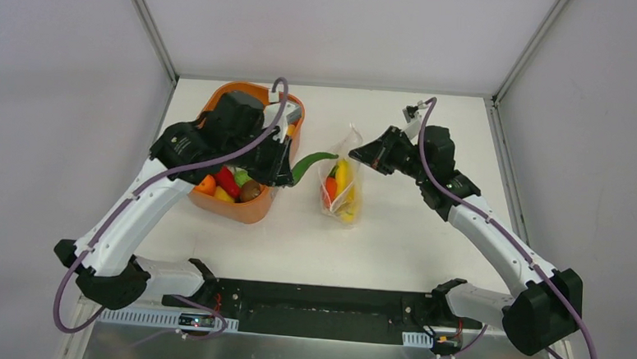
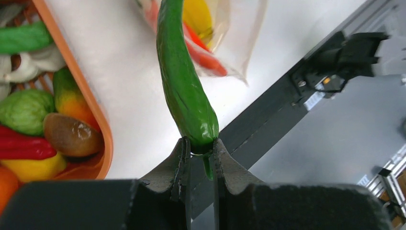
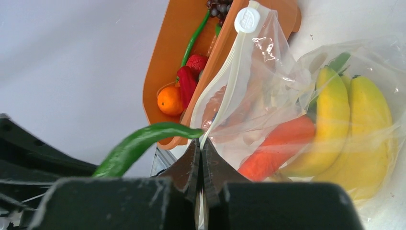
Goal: Place the food in the zip-top bag and seal the zipper
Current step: Place the fake vegetable in the zipper food storage bag.
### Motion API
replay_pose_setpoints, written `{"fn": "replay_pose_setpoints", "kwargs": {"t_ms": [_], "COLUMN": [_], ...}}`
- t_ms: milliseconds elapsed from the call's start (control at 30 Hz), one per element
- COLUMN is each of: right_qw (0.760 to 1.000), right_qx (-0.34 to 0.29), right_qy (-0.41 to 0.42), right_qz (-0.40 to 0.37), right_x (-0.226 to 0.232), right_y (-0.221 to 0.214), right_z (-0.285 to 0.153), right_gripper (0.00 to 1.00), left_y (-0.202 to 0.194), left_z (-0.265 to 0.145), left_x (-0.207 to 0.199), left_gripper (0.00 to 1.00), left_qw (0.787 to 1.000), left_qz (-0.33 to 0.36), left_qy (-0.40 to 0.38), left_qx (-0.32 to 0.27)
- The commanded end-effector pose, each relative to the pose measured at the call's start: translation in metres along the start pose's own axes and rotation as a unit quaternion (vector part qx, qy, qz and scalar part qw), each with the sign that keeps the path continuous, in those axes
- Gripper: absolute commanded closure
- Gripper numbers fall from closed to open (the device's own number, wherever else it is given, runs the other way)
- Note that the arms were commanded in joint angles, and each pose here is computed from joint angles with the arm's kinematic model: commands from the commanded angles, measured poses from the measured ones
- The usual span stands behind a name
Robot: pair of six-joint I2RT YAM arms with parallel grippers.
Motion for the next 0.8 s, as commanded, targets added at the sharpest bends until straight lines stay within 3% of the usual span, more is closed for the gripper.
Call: {"fn": "replay_pose_setpoints", "kwargs": {"t_ms": [0,133,367,567,767], "right_qw": [0.999,0.998,0.999,0.998,0.998], "right_qx": [-0.038,-0.039,-0.027,-0.03,-0.038], "right_qy": [0.032,0.035,0.031,0.03,0.037], "right_qz": [-0.02,-0.024,-0.034,-0.034,-0.035], "right_x": [0.02,0.023,0.023,0.024,0.028], "right_y": [0.011,0.01,0.003,0.002,0.005], "right_z": [-0.011,-0.012,-0.008,-0.007,-0.008], "right_gripper": [1.0,1.0,1.0,1.0,1.0], "left_y": [-0.01,0.0,0.028,0.027,0.021], "left_z": [0.005,0.02,0.033,0.045,0.063], "left_x": [0.013,0.014,-0.01,-0.019,0.0], "left_gripper": [1.0,1.0,1.0,1.0,1.0], "left_qw": [0.995,0.993,0.999,0.998,0.986], "left_qz": [0.01,0.017,0.006,0.017,-0.005], "left_qy": [0.082,0.106,0.043,0.033,0.133], "left_qx": [0.06,0.048,0.009,0.052,0.098]}}
Point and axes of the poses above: each gripper's point midway between its finger pads, its own z axis out along the fingers, its own x axis along the line the jaws close on, y = z × x, the point moved 7 cm from there along -z, back along the fingers, and after that the axes turned 5 degrees about -z, right-handed, at the moved point
